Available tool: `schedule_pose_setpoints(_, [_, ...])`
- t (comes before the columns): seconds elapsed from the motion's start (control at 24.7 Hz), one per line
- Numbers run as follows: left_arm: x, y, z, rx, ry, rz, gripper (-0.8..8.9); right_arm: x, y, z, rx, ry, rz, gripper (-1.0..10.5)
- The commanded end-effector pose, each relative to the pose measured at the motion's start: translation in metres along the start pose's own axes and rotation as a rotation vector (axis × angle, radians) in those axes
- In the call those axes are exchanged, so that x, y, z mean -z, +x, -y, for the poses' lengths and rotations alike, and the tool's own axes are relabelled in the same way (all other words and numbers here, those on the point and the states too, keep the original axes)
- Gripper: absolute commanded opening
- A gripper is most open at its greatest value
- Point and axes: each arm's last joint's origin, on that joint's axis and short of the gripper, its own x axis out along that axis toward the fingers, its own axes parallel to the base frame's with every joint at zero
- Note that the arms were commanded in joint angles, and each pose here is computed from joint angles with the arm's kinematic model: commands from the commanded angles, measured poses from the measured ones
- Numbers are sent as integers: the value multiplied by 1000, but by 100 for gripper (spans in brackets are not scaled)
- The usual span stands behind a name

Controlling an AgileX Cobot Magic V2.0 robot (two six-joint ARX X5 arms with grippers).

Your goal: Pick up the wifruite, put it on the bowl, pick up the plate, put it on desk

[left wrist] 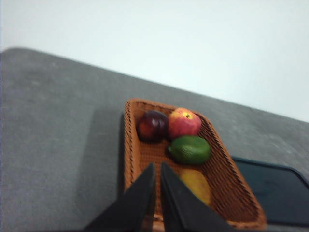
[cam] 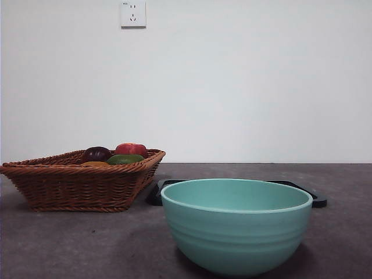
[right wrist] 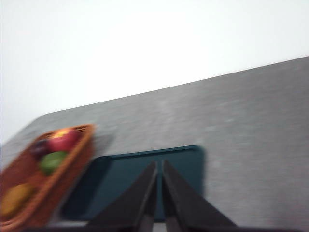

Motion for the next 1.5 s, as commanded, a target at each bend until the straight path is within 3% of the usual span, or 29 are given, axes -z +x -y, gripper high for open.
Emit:
schedule_pose_setpoints(0.04, [-25, -12, 10, 16, 11, -4, 15, -13, 1, -9, -29, 37, -55, 10])
schedule_pose_setpoints(0.28, [-67, -29, 28, 67, 10, -46, 15, -39, 6, -26, -65, 21, -193, 10])
schedule_pose_setpoints(0.73, [-113, -19, 49, 326, 18, -291, 15, -90, 7, -55, -189, 2, -455, 10])
schedule_pose_setpoints(0.97, [-123, -3, 53, 382, 7, -412, 16, -115, -5, -66, -254, -104, -447, 10])
schedule_pose_setpoints(1.14, [-123, 8, 56, 485, 29, -462, 16, -121, -13, -68, -285, -189, -464, 10])
schedule_pose_setpoints(1.5, [-120, 15, 60, 551, 40, -497, 26, -118, -15, -68, -308, -209, -499, 10])
